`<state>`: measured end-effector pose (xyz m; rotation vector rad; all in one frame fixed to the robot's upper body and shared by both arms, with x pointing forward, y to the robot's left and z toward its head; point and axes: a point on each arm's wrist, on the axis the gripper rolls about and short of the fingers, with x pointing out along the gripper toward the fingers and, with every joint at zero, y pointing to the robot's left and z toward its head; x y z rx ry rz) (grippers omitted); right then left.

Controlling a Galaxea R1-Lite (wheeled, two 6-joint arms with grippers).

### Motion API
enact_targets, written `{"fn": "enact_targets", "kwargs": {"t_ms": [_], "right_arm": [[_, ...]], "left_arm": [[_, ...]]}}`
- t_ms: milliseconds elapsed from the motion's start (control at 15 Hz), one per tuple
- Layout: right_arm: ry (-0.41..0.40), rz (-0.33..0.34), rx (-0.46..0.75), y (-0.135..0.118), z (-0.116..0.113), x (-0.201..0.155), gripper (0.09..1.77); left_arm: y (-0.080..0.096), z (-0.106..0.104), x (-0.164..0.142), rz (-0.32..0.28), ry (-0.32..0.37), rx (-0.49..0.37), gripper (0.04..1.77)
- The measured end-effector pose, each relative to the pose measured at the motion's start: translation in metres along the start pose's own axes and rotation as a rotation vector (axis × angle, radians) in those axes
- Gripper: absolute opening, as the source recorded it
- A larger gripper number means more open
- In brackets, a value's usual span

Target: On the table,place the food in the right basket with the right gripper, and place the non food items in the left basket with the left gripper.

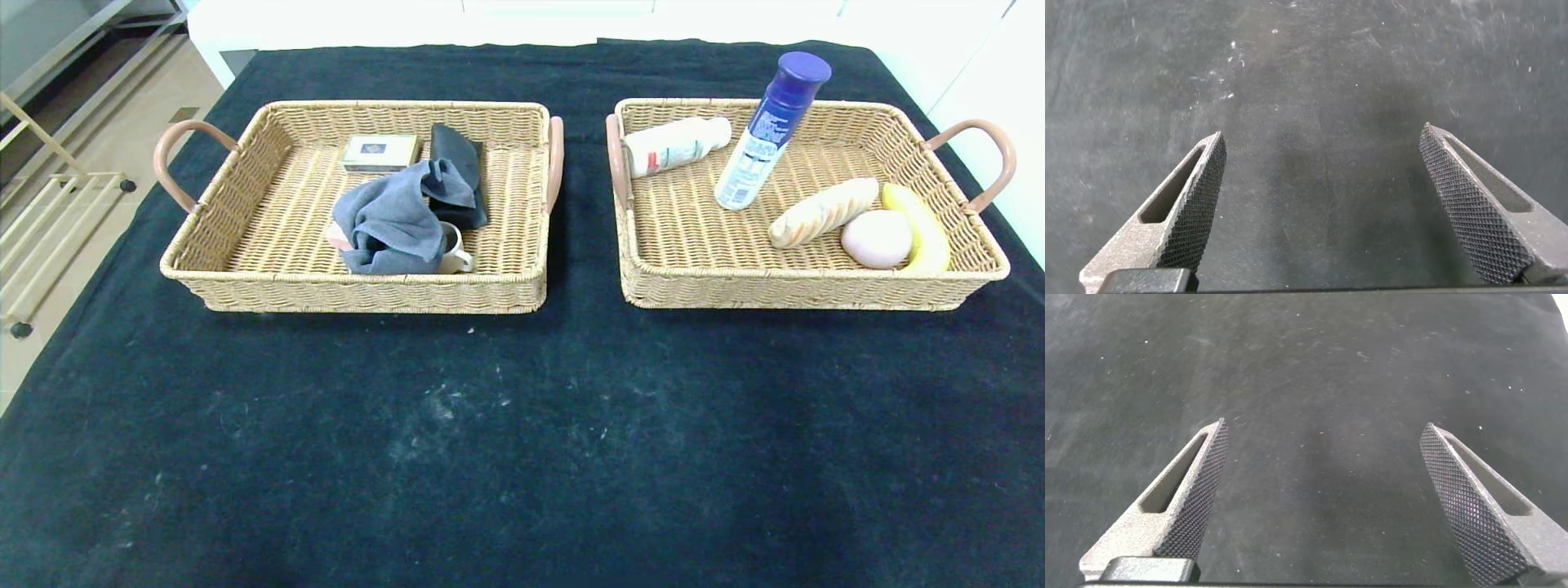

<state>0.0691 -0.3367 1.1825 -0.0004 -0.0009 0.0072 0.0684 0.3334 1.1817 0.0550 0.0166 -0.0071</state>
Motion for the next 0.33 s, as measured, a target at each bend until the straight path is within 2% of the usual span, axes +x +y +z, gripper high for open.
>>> {"fn": "enact_targets", "kwargs": {"t_ms": [133,333], "right_arm": [[0.000,-0.001,0.005,0.0000,0.0000,0.0000,1.71],[-0.001,-0.002,0.005,0.0000,0.0002,0.0000,1.71]], "left_arm": [[0.0001,0.0001,0.0002,0.006,-0.004,-0.052,1.72],[0.0002,0.0003,0.0003,0.009,-0.007,-0.064,1.72]]}}
